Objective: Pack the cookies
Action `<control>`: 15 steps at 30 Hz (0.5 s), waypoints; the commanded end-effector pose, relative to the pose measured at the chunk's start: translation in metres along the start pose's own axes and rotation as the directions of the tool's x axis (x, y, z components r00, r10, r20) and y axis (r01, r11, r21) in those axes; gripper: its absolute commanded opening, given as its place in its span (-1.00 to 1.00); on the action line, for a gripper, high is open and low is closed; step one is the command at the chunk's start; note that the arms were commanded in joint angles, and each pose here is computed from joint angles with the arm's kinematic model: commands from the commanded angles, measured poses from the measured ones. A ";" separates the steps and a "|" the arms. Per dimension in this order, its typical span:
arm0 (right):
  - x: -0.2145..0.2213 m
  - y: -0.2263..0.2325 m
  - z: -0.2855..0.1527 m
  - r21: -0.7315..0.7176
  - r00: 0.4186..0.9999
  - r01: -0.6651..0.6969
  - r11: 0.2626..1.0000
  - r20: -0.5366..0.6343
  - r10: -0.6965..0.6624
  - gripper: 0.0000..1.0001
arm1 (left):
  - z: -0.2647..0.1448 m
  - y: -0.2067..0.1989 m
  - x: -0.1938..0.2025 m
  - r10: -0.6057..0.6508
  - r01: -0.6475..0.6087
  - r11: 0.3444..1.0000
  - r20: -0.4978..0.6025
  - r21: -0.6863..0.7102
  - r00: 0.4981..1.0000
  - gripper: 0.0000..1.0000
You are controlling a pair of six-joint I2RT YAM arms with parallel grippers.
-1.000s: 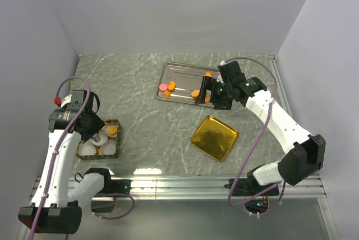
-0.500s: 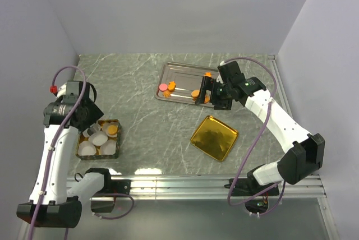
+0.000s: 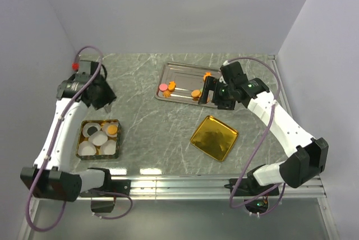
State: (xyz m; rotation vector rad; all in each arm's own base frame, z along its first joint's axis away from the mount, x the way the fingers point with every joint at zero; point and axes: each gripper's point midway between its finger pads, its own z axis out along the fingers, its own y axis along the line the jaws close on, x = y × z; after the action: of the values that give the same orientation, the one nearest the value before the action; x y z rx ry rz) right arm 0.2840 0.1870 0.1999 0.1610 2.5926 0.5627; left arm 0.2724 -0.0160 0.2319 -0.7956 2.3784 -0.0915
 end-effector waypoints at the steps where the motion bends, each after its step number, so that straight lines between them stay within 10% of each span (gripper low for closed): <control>1: -0.008 0.001 -0.022 0.000 0.997 -0.001 1.000 0.077 0.001 1.00 | -0.006 -0.064 -0.018 0.084 -0.093 0.974 0.052 0.205 0.995 -0.03; 15: 0.015 -0.029 -0.054 0.064 0.987 -0.080 0.995 0.146 0.070 1.00 | 0.050 -0.223 0.030 0.419 -0.373 0.827 -0.018 0.422 0.908 0.03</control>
State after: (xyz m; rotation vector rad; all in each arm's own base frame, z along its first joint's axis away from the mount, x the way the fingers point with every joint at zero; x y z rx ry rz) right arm 0.2544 0.1557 0.2230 0.2620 2.4919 0.5090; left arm 0.3774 -0.1803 0.2103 -0.2259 2.5303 -0.3712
